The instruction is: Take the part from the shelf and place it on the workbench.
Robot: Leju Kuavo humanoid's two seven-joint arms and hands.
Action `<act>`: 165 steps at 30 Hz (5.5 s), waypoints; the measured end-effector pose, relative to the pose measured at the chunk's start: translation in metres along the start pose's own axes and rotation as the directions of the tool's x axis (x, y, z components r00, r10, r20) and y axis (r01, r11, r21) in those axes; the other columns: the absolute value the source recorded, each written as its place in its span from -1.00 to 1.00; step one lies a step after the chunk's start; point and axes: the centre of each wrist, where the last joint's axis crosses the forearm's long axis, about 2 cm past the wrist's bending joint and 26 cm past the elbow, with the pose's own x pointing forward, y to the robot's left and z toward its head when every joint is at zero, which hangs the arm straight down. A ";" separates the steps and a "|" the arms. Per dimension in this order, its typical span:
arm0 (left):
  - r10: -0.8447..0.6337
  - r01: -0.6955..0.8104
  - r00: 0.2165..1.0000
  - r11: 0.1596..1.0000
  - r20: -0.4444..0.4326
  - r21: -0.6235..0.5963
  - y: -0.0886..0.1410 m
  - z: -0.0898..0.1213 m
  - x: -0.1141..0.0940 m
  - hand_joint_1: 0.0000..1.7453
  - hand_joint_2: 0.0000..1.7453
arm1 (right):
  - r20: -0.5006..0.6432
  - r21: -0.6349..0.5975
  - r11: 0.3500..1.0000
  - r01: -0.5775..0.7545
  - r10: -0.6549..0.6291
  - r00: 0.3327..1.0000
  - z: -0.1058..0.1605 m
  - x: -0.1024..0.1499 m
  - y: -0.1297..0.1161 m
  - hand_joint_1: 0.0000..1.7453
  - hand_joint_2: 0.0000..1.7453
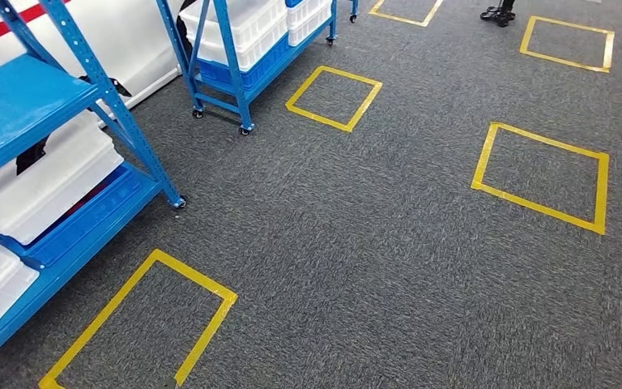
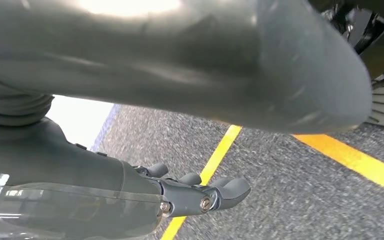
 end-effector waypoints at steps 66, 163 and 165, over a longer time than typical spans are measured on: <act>-0.023 0.024 1.000 0.999 0.014 -0.032 0.001 -0.002 0.003 -1.00 -1.00 | 0.020 0.011 0.998 0.057 -0.057 0.998 0.000 0.002 -0.001 -1.00 -1.00; -0.035 0.038 0.998 0.998 0.050 -0.055 -0.002 0.000 0.002 -1.00 -1.00 | 0.029 -0.067 0.983 0.171 -0.169 0.985 0.000 -0.003 -0.011 -1.00 1.00; -0.035 0.038 0.998 0.998 0.051 -0.053 -0.002 -0.001 0.002 -1.00 -1.00 | 0.028 -0.071 0.983 0.169 -0.167 0.986 0.000 -0.003 -0.011 -1.00 1.00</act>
